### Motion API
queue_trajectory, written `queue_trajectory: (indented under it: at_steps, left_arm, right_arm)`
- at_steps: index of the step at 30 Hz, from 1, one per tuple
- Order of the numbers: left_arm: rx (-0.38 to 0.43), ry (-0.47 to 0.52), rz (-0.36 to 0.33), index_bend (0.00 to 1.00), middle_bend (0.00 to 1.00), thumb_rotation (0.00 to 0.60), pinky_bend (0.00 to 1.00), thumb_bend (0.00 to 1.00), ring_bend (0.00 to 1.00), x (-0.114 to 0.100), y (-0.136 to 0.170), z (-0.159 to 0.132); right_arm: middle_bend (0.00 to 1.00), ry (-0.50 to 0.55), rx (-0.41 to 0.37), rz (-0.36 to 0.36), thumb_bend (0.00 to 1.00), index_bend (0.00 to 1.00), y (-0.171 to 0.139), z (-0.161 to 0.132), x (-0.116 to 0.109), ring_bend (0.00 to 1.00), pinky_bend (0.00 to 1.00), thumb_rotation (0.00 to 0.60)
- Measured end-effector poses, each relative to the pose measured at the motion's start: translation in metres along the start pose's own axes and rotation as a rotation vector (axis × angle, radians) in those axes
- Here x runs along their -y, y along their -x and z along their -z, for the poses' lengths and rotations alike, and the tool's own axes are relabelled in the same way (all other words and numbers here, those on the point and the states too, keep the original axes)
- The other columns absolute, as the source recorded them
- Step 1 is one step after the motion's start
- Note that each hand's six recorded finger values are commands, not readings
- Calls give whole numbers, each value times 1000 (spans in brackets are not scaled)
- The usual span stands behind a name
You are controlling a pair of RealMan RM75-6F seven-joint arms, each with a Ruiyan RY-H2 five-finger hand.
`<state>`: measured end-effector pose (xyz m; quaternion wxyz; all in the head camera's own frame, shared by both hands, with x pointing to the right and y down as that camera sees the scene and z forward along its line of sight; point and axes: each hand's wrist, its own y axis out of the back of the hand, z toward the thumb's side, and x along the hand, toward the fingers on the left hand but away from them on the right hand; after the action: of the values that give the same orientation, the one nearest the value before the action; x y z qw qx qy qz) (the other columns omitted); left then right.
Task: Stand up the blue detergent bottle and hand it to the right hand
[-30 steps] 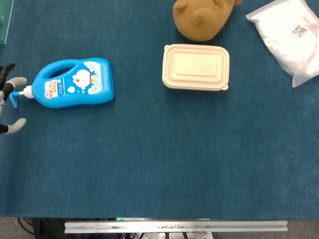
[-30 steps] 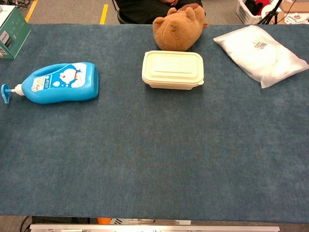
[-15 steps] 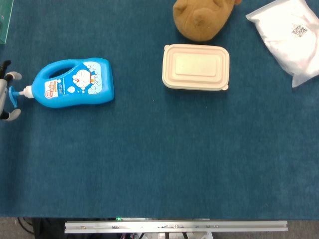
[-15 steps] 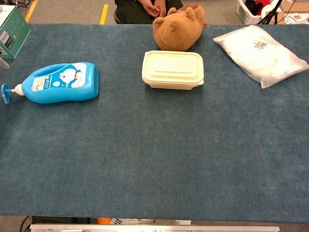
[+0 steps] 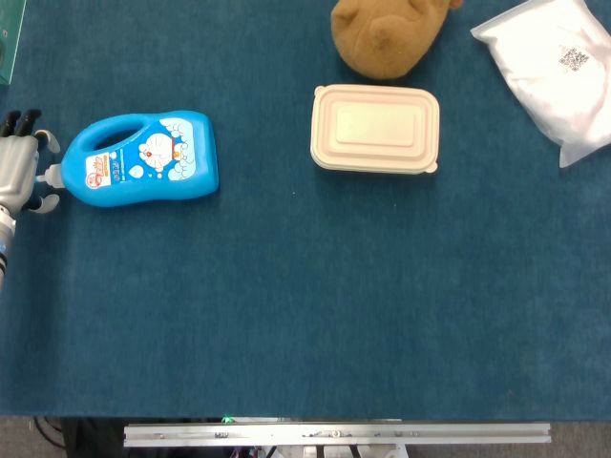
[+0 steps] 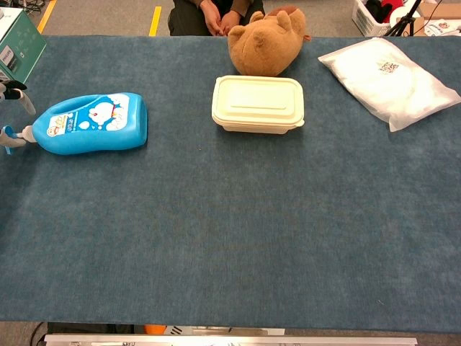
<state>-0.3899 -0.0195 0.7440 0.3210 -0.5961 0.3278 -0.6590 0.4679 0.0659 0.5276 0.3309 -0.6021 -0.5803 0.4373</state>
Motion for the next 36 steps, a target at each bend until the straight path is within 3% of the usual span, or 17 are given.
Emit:
queue_trajectory:
  at_steps: [11,18,29,36]
  left_arm:
    - [-88,-10,20,352,100,600,140,206,66,14,-24,9]
    - [-95,-6,25,474,162,600,140,208,112,23,-31,5]
    - [-42,0,18,594,251,600,139,300,174,32,-37,-14]
    - [14,-3,-23,653,329,600,140,339,243,22,-33,-24]
  right_arm:
    - [209,5,10,-6,115,60,1,3,1,107,261,600]
    - [209,4,17,-3,115,59,0,5,0,107,261,600]
    - [209,11,27,16,115,60,-2,7,-5,107,261,600]
    - [209,16,32,33,115,59,-5,9,-9,107,261,600]
